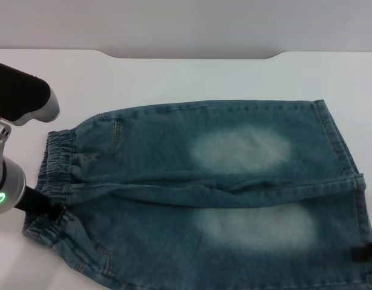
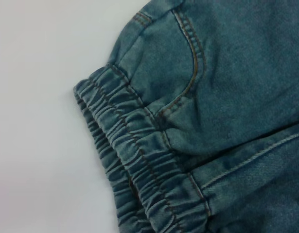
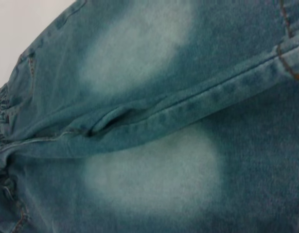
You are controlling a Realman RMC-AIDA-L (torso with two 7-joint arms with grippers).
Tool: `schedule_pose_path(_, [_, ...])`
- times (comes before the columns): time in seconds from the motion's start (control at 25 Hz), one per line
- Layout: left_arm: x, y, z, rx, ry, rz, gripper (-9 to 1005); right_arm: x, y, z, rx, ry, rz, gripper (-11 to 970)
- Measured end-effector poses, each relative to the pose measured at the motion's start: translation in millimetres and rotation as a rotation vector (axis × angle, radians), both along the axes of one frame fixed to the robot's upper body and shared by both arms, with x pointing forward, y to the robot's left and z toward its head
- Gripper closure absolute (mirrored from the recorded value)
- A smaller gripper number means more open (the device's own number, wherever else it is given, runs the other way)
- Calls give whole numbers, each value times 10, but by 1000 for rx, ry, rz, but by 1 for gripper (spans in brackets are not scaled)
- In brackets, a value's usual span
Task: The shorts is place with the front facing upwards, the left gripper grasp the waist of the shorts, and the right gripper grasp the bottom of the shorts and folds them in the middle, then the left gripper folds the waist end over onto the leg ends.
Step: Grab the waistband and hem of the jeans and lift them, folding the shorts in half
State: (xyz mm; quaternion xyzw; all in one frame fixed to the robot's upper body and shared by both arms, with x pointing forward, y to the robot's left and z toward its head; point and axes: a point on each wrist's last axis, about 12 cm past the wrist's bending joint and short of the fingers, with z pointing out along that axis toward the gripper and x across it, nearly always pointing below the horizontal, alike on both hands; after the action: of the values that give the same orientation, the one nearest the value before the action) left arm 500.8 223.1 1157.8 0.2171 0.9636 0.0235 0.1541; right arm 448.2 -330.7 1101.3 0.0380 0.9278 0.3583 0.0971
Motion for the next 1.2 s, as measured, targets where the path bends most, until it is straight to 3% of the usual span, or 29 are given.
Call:
schedule_pose_path(0.2, [-2,11,-4,-1,-2,4,952,18,-25,44,-7,-6,-14,959])
schedule_pose_path(0.52, [3,11,-4,1,-3,0,951,49,-228,163,-127,-29,-69,866])
schedule_pose_path(0.76, [12,0,0,2,-3,-4,951,34,-228,116,-125,-4,-71,797])
schedule_pose_path(1.16, [18,-15,-15,6,3,-10,952,-8,-177,2,-89,48,-71,328])
schedule_pose_path(1.2, [18,-16,-15,6,3,-11,952,-10,-173,-8,-85,53,-71,328])
